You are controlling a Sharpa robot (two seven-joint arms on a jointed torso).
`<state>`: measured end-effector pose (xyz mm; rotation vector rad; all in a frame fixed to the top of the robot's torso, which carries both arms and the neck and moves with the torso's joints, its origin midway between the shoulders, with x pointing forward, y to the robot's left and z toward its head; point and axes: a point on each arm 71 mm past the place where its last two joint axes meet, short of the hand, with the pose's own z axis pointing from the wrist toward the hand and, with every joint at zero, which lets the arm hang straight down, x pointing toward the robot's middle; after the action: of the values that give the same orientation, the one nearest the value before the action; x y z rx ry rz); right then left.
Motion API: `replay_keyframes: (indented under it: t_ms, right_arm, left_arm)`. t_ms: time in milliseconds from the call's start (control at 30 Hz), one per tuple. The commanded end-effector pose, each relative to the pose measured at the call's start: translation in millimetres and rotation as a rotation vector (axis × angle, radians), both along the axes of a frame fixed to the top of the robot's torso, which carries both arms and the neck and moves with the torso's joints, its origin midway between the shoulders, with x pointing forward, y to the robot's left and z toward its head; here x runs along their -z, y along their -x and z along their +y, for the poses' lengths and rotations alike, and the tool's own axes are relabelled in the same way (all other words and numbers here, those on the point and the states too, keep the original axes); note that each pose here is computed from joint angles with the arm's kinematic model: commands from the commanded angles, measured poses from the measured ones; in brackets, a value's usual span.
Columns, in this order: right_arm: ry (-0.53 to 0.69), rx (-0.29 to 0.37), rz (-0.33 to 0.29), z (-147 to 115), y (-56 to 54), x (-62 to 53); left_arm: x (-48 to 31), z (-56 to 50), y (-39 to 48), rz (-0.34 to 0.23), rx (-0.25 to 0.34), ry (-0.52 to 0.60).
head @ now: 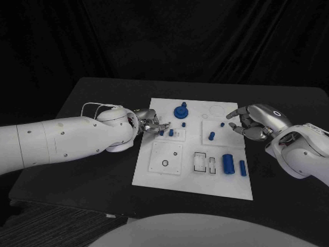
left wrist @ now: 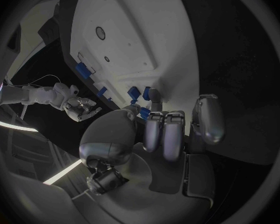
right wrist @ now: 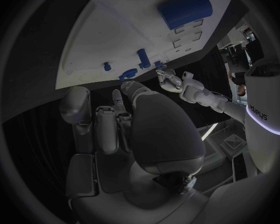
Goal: Assemble the parts on the task board
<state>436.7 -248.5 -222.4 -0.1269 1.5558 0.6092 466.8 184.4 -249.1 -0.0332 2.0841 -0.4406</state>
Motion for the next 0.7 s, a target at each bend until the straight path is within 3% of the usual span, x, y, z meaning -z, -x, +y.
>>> replay_keyframes:
  t_ms: [33, 500, 700]
  right_arm:
    - [0.004, 0.018, 0.008, -1, 0.0, 1.5]
    - [0.002, 0.016, 0.005, 0, 0.0, 1.2]
    - [-0.014, 0.017, -0.018, -3, 2.3, -1.9]
  left_arm:
    - [0.7, -2.1, 1.2, 0.015, 0.016, 0.029]
    - [1.1, 0.7, 0.5, 0.017, 0.001, 0.023]
    - [-10.4, 6.7, -0.8, -0.091, -0.015, 0.102]
